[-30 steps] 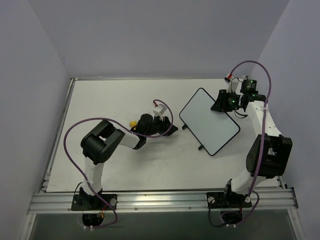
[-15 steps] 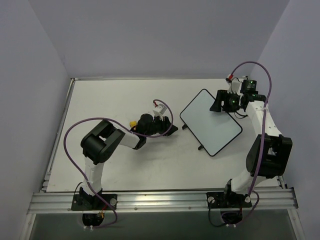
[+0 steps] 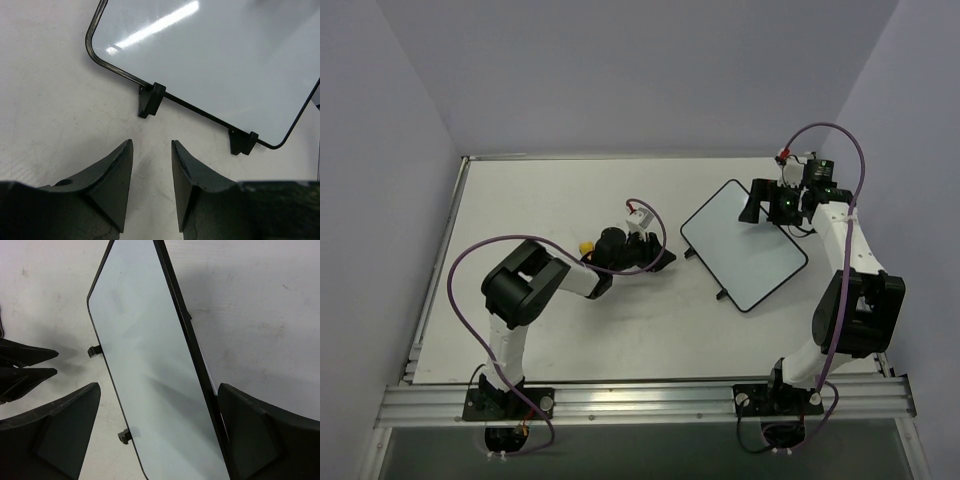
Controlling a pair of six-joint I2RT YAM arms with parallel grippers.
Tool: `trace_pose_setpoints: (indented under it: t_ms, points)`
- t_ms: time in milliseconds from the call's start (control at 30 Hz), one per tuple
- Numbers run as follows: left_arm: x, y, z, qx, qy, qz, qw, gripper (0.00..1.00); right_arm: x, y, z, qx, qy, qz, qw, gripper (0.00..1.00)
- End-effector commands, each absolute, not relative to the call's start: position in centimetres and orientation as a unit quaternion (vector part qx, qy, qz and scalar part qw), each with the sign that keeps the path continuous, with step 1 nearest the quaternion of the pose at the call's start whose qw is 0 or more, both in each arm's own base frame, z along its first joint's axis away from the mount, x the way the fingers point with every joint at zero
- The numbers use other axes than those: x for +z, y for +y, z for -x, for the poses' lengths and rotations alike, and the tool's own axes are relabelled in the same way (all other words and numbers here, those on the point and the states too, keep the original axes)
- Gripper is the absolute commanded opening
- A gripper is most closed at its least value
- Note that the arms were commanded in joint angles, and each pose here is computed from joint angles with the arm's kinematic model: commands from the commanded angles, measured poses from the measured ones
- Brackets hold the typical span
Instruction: Erase the whiteboard
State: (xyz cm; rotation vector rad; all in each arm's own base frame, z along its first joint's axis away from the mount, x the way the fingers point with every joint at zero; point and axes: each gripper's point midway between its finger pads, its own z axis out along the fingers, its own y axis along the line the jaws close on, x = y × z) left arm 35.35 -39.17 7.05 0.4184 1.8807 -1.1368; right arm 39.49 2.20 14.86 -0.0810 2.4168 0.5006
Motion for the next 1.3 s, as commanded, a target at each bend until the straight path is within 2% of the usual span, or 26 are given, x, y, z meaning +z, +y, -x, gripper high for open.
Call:
trace_pose_setpoints:
  t_ms: [0, 467, 633, 767, 867, 967, 1033, 1100, 1267]
  points:
    - [8.6, -39.1, -35.7, -0.462, 0.737, -0.173, 0.462, 0.45, 17.7, 1.5, -39.5, 0.169, 0.918, 0.019, 0.358, 1.0]
    - [9.8, -37.9, -36.0, -0.447, 0.739, -0.17, 0.474, 0.45, 24.7, -1.5, -41.0, 0.087, 0.893, -0.021, 0.44, 1.0]
    - [12.5, -36.6, -36.8, -0.426, 0.741, -0.156, 0.495, 0.45, 30.0, -0.7, -42.1, 0.127, 0.856, -0.084, 0.494, 1.0]
    - [14.6, -35.2, -37.2, -0.393, 0.768, -0.128, 0.489, 0.46, 32.5, 2.4, -42.8, 0.182, 0.829, -0.071, 0.524, 1.0]
    - [19.9, -33.4, -37.0, -0.372, 0.771, -0.097, 0.507, 0.52, 33.8, 6.0, -42.7, 0.224, 0.804, -0.044, 0.548, 1.0]
    - [22.8, -30.9, -36.1, -0.333, 0.794, -0.07, 0.503, 0.57, 34.3, 8.8, -41.8, 0.266, 0.782, -0.016, 0.563, 1.0]
    - [25.6, -29.4, -36.0, -0.315, 0.793, -0.053, 0.519, 0.67, 35.4, 10.3, -41.4, 0.287, 0.758, 0.003, 0.586, 1.0]
    - [27.5, -27.1, -35.0, -0.291, 0.802, -0.037, 0.52, 0.76, 34.3, 12.1, -40.7, 0.312, 0.756, 0.006, 0.576, 1.0]
    - [31.5, -22.9, -32.3, -0.261, 0.808, -0.024, 0.528, 0.89, 33.7, 14.2, -39.1, 0.334, 0.739, 0.026, 0.584, 1.0]
